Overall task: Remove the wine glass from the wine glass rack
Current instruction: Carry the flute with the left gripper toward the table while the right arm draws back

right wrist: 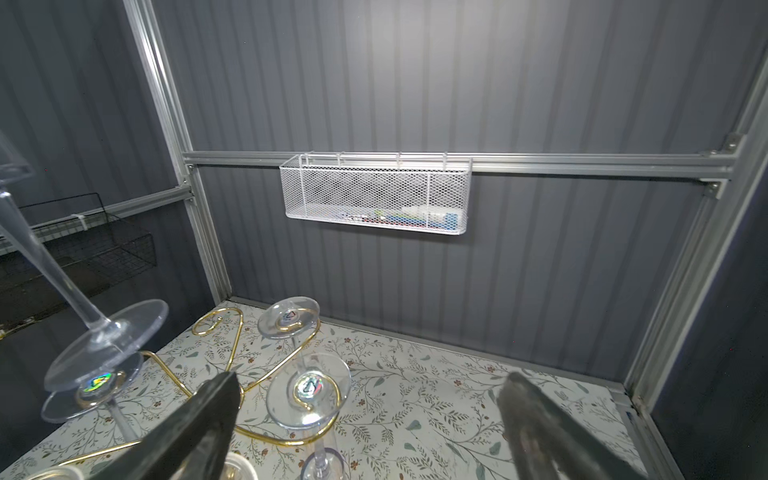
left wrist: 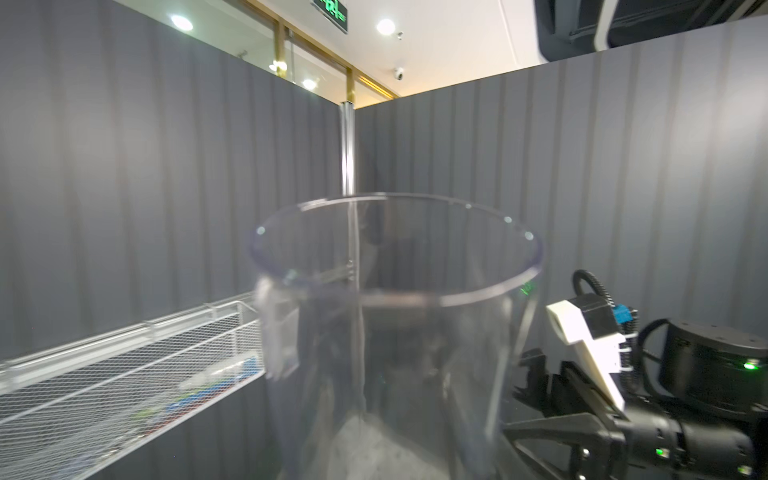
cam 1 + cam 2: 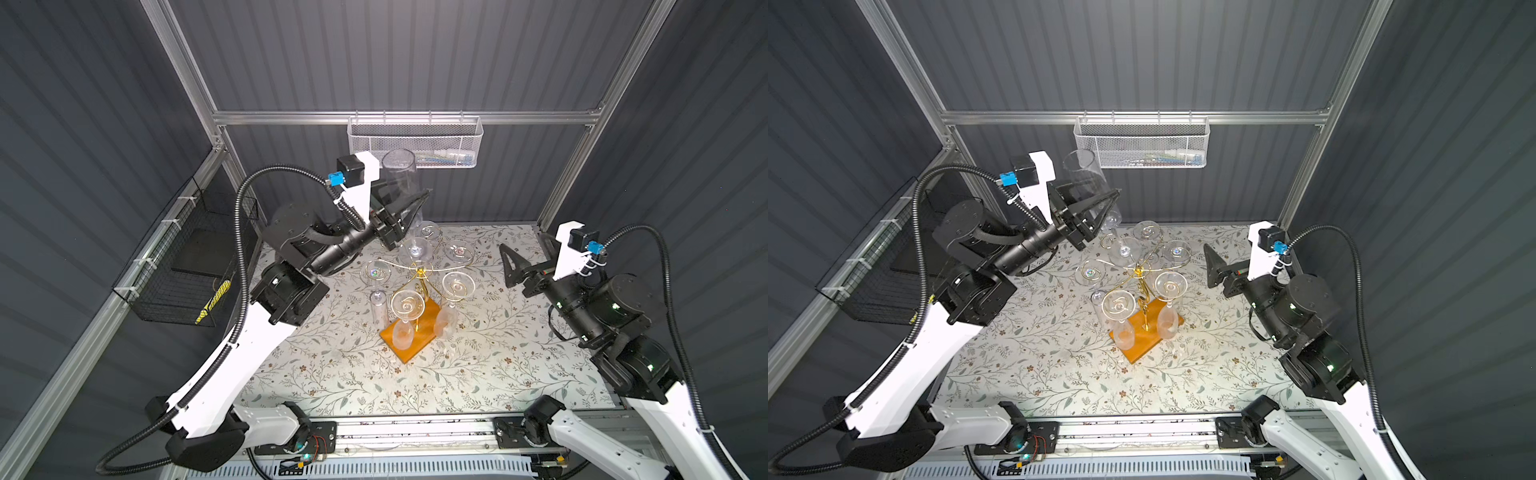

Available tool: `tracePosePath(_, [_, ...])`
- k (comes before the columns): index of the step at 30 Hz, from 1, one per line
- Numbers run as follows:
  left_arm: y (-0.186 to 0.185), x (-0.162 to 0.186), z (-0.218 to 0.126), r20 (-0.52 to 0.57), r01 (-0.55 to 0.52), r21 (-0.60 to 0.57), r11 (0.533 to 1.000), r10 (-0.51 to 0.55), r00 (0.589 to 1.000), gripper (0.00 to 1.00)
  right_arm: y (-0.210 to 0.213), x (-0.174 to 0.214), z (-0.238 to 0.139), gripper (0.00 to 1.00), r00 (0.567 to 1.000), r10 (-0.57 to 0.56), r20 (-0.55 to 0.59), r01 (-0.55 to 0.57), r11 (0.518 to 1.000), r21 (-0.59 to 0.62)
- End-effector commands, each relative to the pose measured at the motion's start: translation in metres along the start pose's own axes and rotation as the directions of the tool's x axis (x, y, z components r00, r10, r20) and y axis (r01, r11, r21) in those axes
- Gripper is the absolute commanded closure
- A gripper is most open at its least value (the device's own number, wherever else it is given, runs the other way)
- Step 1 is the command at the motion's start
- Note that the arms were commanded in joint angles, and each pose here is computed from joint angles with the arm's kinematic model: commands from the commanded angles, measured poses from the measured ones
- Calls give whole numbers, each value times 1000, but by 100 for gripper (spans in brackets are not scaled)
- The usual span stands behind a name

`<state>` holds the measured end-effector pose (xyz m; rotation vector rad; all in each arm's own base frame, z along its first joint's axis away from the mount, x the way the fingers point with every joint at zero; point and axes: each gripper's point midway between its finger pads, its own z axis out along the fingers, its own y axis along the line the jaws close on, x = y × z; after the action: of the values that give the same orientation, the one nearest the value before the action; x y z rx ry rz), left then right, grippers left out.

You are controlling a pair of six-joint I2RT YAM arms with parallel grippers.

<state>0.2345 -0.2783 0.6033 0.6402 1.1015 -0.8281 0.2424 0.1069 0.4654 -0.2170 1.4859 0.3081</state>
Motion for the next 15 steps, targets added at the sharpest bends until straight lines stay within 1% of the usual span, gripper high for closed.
tracePosePath(1, [27,3,-20,-61,-187,-172,967,179,982,63,-15,1,-7,1,999,31,9,-31,997,76])
tracePosePath(4, [43,4,-36,-119,-272,-267,925,248,961,63,-20,11,-11,1,998,63,-2,-62,993,103])
tracePosePath(8, [69,11,-51,-217,-381,-397,835,318,923,61,-26,22,-16,1,995,97,-7,-95,987,129])
tracePosePath(10, [79,14,-53,-266,-424,-423,801,338,903,60,-27,25,-18,1,994,108,-10,-105,985,137])
tracePosePath(12, [87,20,-52,-305,-452,-429,782,346,887,58,-28,27,-19,1,993,113,-16,-110,984,141])
tracePosePath(15, [111,31,-54,-330,-450,-454,769,324,887,58,-28,28,-18,1,993,120,-19,-116,983,142])
